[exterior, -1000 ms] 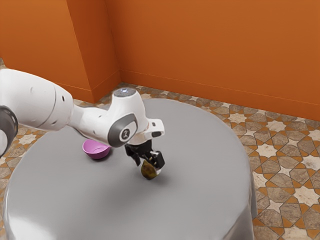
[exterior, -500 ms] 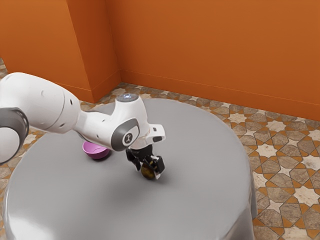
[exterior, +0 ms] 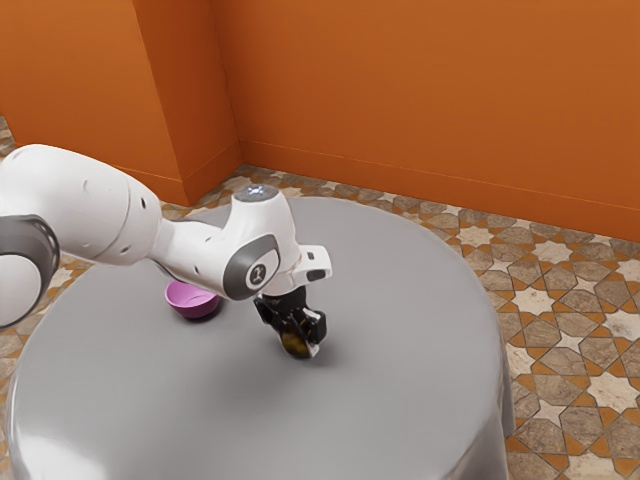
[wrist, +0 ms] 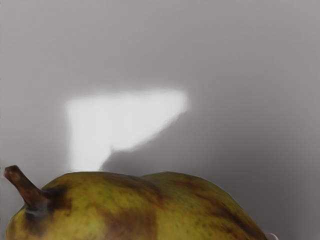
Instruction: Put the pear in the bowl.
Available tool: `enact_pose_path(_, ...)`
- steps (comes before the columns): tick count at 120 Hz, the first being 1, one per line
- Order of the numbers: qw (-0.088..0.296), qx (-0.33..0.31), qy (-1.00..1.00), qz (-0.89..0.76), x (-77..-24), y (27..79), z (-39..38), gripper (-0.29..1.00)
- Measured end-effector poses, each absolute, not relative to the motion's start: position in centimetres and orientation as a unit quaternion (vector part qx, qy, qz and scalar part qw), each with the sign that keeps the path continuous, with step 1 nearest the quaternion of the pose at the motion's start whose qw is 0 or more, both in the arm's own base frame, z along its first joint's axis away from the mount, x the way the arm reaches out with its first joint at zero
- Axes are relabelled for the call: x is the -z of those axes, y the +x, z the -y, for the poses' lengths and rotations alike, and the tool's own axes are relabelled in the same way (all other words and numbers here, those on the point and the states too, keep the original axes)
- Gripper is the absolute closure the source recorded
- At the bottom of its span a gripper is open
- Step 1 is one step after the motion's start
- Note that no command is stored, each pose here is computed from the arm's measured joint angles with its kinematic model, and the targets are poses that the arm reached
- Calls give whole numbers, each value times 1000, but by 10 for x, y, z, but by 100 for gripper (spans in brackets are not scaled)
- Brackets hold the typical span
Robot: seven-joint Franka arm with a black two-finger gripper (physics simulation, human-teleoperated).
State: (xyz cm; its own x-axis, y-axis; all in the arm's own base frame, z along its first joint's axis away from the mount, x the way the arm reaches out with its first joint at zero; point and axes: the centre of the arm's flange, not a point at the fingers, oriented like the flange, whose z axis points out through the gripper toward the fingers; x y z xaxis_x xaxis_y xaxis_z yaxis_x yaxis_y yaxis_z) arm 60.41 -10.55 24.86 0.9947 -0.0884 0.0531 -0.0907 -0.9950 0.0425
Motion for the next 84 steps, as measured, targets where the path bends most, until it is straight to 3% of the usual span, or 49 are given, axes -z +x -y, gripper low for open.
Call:
enact_pose_path(40,17,-38,998,41,-264,606,106,45)
enact_pose_path(84,-5,-69,998,5,-331,611,54,65)
